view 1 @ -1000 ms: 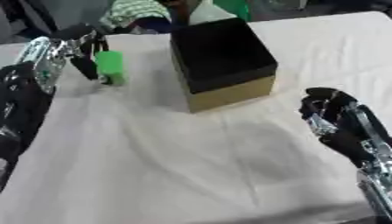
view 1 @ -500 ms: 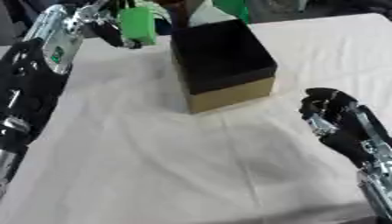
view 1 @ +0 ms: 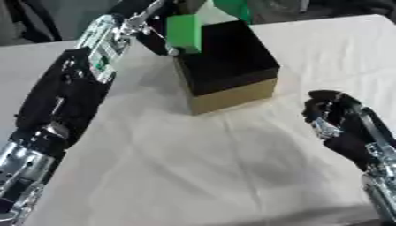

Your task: Pick up objects on the table and place them in the box.

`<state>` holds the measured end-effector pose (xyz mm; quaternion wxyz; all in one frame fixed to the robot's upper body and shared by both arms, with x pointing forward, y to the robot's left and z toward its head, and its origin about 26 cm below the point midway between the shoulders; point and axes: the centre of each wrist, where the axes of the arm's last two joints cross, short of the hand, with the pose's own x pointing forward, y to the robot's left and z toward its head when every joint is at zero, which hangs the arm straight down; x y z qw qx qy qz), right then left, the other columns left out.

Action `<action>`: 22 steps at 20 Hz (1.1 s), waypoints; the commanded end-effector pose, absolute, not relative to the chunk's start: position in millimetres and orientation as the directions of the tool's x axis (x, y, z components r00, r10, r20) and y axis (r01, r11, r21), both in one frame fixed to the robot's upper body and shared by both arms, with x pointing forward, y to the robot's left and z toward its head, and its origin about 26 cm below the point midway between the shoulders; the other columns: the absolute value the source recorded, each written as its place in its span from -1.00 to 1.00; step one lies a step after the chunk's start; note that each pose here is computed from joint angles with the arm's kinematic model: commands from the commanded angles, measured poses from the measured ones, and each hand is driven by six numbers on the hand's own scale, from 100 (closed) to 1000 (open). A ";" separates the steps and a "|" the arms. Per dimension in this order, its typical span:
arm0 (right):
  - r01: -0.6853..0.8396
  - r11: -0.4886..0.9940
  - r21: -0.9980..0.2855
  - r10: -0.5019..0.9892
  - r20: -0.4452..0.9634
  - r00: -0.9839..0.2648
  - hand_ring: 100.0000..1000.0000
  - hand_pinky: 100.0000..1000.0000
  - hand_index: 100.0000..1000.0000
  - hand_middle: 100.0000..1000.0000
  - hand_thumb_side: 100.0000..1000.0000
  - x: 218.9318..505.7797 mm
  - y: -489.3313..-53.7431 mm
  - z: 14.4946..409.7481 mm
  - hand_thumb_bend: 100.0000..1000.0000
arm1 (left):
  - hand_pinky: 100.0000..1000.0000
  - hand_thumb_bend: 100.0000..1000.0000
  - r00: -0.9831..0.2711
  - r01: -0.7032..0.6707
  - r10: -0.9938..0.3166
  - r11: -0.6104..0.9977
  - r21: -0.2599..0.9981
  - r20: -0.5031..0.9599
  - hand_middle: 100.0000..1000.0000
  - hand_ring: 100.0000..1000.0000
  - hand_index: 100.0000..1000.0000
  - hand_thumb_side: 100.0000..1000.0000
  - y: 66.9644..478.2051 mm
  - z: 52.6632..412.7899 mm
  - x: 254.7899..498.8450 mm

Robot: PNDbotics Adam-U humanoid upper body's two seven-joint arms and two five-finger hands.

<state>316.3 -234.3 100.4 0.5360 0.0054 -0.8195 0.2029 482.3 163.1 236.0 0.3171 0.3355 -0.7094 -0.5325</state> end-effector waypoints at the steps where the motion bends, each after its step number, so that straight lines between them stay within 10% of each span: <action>1: -0.233 0.914 -0.331 0.202 0.872 -0.445 0.17 0.13 0.48 0.16 -0.44 317.7 -233.3 106.8 -0.79 | 0.15 0.20 -0.595 -0.155 -0.802 0.181 0.971 0.055 -0.43 -0.13 0.02 -1.00 151.8 236.8 482.0; 11: -0.236 0.914 -0.329 0.199 0.873 -0.445 0.17 0.13 0.48 0.16 -0.44 318.1 -232.7 106.5 -0.79 | 0.25 1.00 -0.643 -0.113 -0.764 0.173 0.978 0.061 0.08 0.13 0.45 -0.20 142.3 222.7 480.4; 22: -0.207 0.923 -0.326 0.209 0.873 -0.441 0.17 0.13 0.48 0.16 -0.44 317.7 -238.3 105.8 -0.80 | 0.20 0.78 -0.701 -0.099 -0.659 0.469 0.878 0.273 0.12 0.15 0.44 -0.11 168.2 257.9 460.9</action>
